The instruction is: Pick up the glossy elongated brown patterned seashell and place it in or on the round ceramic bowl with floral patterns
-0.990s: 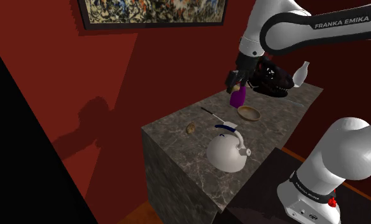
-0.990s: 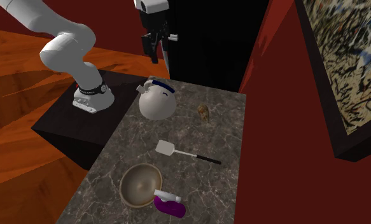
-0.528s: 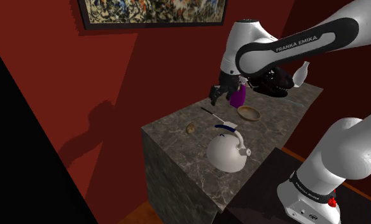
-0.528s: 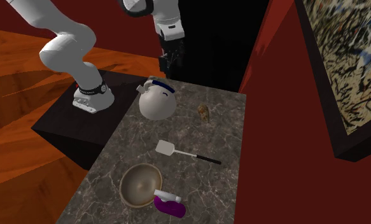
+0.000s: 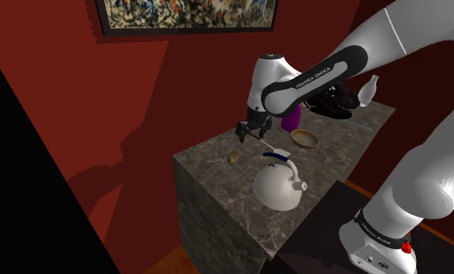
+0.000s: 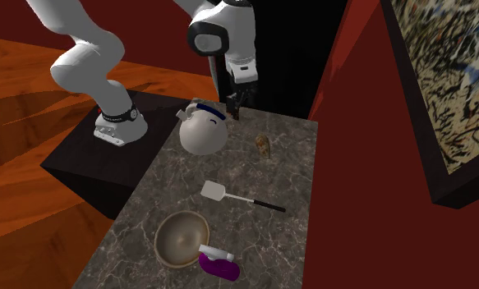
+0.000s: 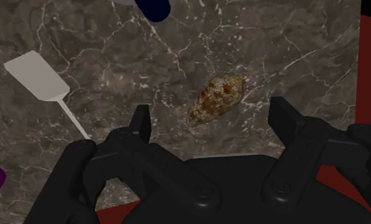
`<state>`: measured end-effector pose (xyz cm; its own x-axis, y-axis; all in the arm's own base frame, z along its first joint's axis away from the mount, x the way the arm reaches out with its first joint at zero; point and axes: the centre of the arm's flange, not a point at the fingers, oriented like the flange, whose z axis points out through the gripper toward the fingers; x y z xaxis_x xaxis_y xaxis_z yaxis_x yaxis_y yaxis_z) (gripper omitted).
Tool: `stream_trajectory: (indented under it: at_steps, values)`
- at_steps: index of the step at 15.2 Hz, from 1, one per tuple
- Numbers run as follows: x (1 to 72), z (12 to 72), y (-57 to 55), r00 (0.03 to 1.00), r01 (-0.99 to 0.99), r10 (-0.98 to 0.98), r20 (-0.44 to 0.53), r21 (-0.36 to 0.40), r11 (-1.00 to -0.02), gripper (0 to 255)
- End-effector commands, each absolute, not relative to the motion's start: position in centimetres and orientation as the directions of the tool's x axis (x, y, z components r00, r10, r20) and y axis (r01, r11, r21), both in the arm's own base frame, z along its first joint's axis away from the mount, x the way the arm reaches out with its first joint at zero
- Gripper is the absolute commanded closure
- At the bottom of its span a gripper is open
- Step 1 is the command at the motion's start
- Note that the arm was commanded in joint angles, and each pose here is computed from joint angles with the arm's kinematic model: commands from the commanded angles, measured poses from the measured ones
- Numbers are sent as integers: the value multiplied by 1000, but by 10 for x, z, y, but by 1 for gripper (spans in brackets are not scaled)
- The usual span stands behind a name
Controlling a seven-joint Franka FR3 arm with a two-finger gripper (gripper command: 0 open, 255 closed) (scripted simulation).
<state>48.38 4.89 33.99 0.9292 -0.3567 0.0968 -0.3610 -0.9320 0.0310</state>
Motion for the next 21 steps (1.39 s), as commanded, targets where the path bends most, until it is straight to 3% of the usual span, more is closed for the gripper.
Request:
stream_trajectory:
  at_steps: [1, 9, 21]
  values:
    - [497, 318, 51, 916, -395, -391, 91, 25, -919, 0]
    - [554, 229, 61, 855, -515, -514, 67, 7, -857, 0]
    - [559, 185, 60, 852, -521, -519, 66, 6, -854, 0]
